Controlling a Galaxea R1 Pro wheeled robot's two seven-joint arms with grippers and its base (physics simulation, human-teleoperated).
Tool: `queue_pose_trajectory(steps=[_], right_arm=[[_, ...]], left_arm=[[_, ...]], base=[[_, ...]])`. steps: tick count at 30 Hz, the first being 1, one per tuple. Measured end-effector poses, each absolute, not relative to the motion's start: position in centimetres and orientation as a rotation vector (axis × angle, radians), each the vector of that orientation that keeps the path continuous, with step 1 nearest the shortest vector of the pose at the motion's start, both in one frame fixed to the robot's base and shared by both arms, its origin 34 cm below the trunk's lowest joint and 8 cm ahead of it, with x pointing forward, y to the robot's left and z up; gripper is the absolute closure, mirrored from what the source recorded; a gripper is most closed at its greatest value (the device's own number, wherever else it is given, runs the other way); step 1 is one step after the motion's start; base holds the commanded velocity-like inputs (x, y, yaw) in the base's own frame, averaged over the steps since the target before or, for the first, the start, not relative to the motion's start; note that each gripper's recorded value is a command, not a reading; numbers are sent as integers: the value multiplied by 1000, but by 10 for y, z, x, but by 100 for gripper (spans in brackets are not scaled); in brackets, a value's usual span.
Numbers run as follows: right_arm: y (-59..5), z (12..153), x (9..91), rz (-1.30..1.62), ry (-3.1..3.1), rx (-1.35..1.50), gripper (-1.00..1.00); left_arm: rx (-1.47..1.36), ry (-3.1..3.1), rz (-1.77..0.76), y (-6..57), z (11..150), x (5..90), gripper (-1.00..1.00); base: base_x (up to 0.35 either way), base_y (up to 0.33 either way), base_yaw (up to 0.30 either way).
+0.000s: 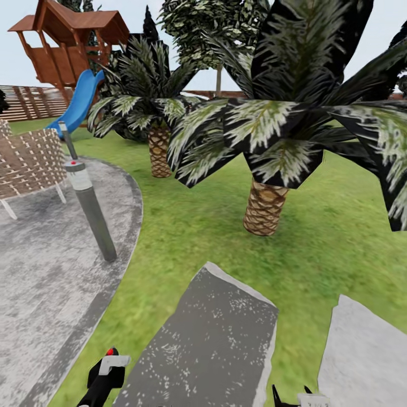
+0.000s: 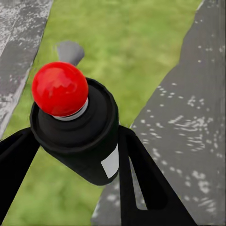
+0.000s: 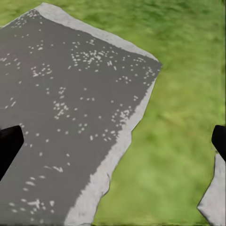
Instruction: In the garden, pick up the pesticide atomizer on the floor and spray pesticide onto both trees until each tree trunk is fully covered.
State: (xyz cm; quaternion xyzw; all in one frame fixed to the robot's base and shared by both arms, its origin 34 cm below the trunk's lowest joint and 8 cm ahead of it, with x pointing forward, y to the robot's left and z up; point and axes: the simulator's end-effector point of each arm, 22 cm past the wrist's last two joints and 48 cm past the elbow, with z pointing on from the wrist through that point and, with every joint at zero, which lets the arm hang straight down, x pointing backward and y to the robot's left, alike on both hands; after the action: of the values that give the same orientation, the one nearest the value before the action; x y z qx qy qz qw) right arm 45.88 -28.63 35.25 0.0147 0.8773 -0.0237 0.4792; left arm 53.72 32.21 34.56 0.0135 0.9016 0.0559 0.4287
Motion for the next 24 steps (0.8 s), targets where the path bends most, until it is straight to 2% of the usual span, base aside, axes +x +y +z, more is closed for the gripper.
queue_pose_trajectory(steps=[7,24], right_arm=[[-286,351,458,-58,2145,36,-100],[-286,347,455,-58,2156,35,-100]], left_arm=[[34,2255,140,323,344,536,100],[35,2266,141,323,339,533,100]], base=[[-57,-212,-272],[-2,-10,-273]])
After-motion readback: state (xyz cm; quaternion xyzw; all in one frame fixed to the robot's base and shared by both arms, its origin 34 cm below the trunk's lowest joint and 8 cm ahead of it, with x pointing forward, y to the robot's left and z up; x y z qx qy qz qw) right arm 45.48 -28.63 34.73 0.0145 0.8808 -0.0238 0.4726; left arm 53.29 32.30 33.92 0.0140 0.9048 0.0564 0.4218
